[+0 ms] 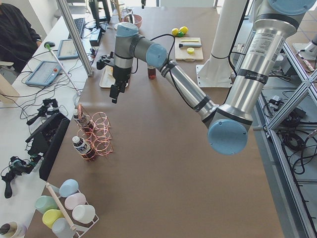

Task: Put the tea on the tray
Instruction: 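Reach the right gripper to the standing tea bottle while the left arm withdraws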

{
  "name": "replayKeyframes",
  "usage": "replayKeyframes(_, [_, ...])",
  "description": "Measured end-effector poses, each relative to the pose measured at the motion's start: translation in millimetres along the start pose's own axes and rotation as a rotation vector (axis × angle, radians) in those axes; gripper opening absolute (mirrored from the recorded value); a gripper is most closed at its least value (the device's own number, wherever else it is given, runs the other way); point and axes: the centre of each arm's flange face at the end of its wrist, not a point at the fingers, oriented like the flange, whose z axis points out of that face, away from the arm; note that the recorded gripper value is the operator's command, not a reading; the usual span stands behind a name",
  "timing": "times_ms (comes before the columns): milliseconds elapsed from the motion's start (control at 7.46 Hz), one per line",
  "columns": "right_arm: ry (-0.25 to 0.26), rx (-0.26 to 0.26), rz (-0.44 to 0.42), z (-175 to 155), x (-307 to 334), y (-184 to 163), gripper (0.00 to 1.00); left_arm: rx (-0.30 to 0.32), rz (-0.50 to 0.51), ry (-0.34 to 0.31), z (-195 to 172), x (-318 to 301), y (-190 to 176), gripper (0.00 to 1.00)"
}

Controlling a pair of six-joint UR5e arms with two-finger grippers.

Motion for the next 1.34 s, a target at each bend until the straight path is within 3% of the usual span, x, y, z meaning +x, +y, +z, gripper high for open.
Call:
replayKeyframes(268, [-0.015, -0.005, 0.043, 24, -111, 1, 1.0, -0.037, 0.025, 0.008, 7, -77, 15, 0.98])
replayKeyframes(670, [-0.054, -0.021, 0.103, 61, -264, 38, 1.0, -0.06, 0.034, 0.068, 14, -133, 39, 0.98])
replayKeyframes(939, [-0.067, -0.021, 0.132, 74, -321, 64, 1.0, -0.076, 0.048, 0.088, 24, -179, 59, 0.98])
replayKeyframes(1073, [-0.063, -0.026, 0.132, 78, -345, 75, 1.0, -0.078, 0.054, 0.088, 27, -201, 69, 0.98])
replayKeyframes(1341, [0.018, -0.051, 0.118, 73, -422, 111, 1.0, -0.076, 0.064, 0.084, 26, -233, 92, 0.98])
